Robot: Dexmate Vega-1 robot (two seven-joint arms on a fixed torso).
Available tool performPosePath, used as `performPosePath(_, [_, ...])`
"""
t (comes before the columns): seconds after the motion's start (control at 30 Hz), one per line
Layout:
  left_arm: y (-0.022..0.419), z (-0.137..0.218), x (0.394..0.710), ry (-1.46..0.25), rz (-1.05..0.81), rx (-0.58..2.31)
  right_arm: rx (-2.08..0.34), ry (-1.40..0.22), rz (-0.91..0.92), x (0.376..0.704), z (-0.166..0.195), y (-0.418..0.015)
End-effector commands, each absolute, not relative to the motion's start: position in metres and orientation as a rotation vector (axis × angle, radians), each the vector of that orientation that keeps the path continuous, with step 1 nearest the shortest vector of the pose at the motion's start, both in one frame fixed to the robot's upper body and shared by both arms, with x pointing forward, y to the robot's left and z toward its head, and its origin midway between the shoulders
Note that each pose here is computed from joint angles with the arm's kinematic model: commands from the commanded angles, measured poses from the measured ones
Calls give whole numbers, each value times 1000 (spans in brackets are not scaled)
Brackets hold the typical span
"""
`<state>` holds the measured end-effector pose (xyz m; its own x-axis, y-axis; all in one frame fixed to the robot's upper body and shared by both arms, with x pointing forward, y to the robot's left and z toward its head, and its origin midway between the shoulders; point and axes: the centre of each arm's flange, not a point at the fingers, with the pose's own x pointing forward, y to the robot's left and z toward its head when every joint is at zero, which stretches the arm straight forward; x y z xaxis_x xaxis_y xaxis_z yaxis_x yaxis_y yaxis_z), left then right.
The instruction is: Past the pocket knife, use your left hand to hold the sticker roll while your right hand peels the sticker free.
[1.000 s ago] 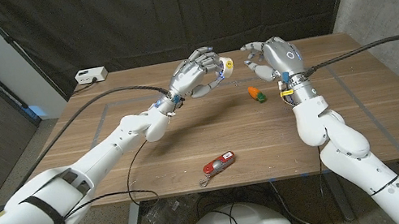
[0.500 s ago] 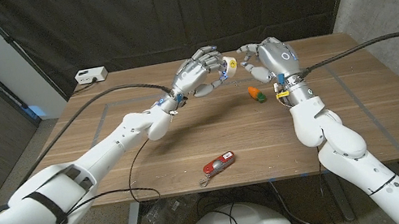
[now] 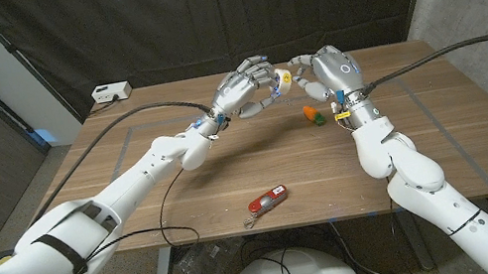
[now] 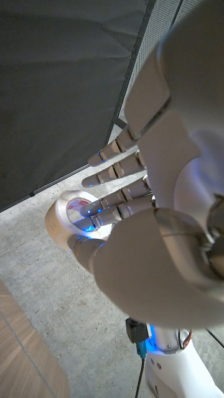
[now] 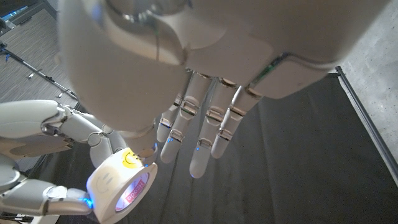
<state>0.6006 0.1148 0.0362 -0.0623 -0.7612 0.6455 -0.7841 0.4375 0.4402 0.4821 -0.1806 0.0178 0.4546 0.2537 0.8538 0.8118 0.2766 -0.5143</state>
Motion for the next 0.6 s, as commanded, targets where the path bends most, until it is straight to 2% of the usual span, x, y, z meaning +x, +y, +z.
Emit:
performPosePath(0.03, [113, 34, 597, -1842, 43, 1345, -1336, -1057, -509, 483, 19, -179])
performPosePath(0.47, [115, 34, 595, -1845, 68, 1344, -1398, -1021, -490, 480, 19, -179])
performPosePath(0.6, [115, 34, 595, -1842, 72, 1346, -1381, -1061, -512, 477, 16, -179])
